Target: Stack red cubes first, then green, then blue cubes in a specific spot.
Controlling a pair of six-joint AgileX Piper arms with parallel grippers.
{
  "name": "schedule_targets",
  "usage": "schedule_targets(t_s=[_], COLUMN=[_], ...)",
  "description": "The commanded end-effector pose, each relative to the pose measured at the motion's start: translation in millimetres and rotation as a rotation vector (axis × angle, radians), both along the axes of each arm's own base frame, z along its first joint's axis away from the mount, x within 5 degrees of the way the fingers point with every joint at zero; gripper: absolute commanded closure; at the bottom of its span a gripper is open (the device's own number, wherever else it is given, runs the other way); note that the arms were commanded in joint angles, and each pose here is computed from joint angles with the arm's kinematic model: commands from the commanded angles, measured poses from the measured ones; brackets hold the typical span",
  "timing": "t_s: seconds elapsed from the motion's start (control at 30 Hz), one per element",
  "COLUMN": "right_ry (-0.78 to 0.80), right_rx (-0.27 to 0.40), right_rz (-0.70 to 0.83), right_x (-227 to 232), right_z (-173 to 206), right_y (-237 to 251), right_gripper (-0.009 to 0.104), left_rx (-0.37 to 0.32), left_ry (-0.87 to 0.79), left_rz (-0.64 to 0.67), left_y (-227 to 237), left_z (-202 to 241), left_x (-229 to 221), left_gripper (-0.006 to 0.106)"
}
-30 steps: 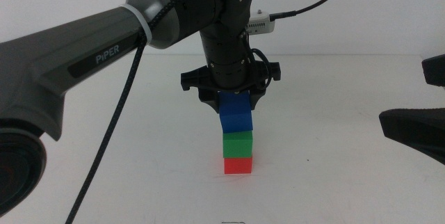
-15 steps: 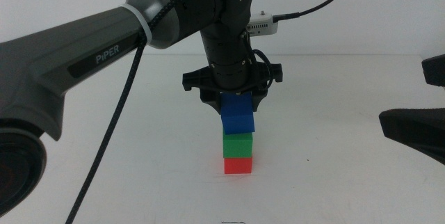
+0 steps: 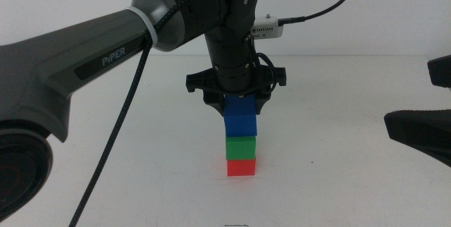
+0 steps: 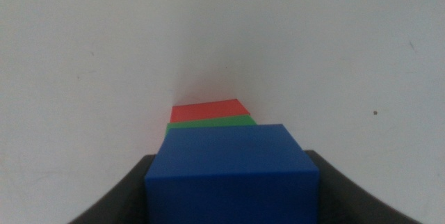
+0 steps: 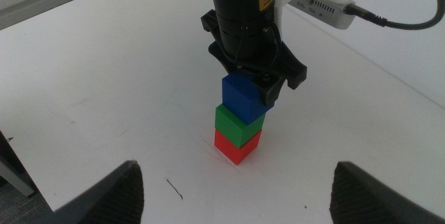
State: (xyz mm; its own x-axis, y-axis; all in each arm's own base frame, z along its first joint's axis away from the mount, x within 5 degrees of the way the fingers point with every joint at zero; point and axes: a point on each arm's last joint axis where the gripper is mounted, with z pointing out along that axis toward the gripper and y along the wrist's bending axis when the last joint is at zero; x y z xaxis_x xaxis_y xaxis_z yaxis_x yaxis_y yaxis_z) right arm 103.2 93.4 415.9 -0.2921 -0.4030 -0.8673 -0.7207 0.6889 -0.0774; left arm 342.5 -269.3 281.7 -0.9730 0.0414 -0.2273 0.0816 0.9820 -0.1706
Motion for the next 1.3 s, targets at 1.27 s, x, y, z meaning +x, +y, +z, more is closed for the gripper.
schedule_targets(t_s=[1.27], right_ry=[-0.079], right_rx=[0.056], right_rz=[-0.011], right_x=[2], right_z=[13], right_y=[-1], right_gripper=[0.003], left_rx=[0.043], left_ry=[-0.487], left_rz=[-0.147], left_y=[82], left_z=[175], left_x=[-72], left_gripper=[0.008])
